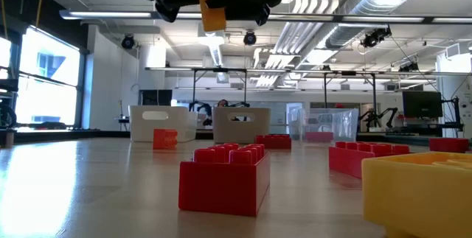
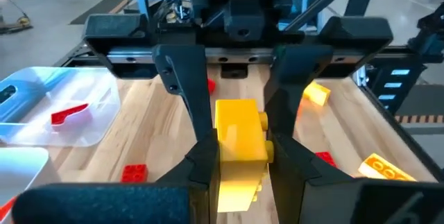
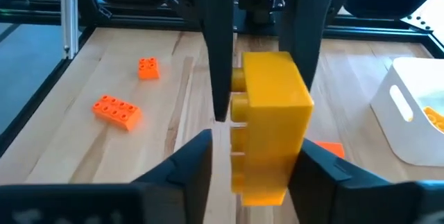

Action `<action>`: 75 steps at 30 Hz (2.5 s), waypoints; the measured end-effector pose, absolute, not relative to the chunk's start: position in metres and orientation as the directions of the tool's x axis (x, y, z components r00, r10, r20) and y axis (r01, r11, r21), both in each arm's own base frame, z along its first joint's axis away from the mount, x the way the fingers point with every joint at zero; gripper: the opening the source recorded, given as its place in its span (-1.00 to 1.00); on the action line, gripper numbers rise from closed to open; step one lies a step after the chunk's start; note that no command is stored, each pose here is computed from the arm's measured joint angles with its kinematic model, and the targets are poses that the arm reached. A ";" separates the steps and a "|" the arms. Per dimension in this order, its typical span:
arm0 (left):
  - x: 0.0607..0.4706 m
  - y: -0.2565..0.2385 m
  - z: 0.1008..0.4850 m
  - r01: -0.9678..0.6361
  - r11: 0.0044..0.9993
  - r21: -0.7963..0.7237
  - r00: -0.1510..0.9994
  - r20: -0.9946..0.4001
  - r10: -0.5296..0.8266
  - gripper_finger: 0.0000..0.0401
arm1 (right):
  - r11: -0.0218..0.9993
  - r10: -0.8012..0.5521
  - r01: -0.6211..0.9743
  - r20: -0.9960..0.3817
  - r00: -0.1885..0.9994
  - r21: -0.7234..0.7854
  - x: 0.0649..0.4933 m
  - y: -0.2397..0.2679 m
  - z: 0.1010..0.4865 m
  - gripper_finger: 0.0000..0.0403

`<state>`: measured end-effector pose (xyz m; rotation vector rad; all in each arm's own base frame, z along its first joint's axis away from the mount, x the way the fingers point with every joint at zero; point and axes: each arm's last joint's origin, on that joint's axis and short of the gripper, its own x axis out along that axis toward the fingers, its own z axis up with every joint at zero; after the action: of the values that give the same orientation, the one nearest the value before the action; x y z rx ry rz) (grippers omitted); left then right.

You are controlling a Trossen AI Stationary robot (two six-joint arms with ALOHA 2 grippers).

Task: Sort & place blocks by color
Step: Put the yellow game piece into the white bin, then put the red game piece into the transparent bin

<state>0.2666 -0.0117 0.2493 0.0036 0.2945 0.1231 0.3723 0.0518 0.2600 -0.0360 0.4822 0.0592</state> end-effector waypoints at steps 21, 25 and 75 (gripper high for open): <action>0.239 0.074 0.229 -0.538 0.827 0.166 0.667 -0.517 0.537 -0.68 | 0.991 -0.134 0.106 -0.694 0.707 -0.083 0.359 -0.002 0.237 -0.09; 0.230 0.095 0.227 -0.608 0.775 0.172 0.603 -0.536 0.591 -0.68 | 0.989 -0.149 0.112 -0.742 0.653 -0.099 0.354 -0.016 0.233 -0.09; 0.180 0.200 0.184 -0.808 0.588 0.019 0.413 -0.694 0.590 -0.05 | 0.994 -0.103 0.083 -0.909 0.403 -0.076 0.346 -0.071 0.183 -0.09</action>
<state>0.1804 0.1995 0.1844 -0.3439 0.7177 0.9010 0.3458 -0.0713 0.1826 -0.0195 1.1496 -0.1174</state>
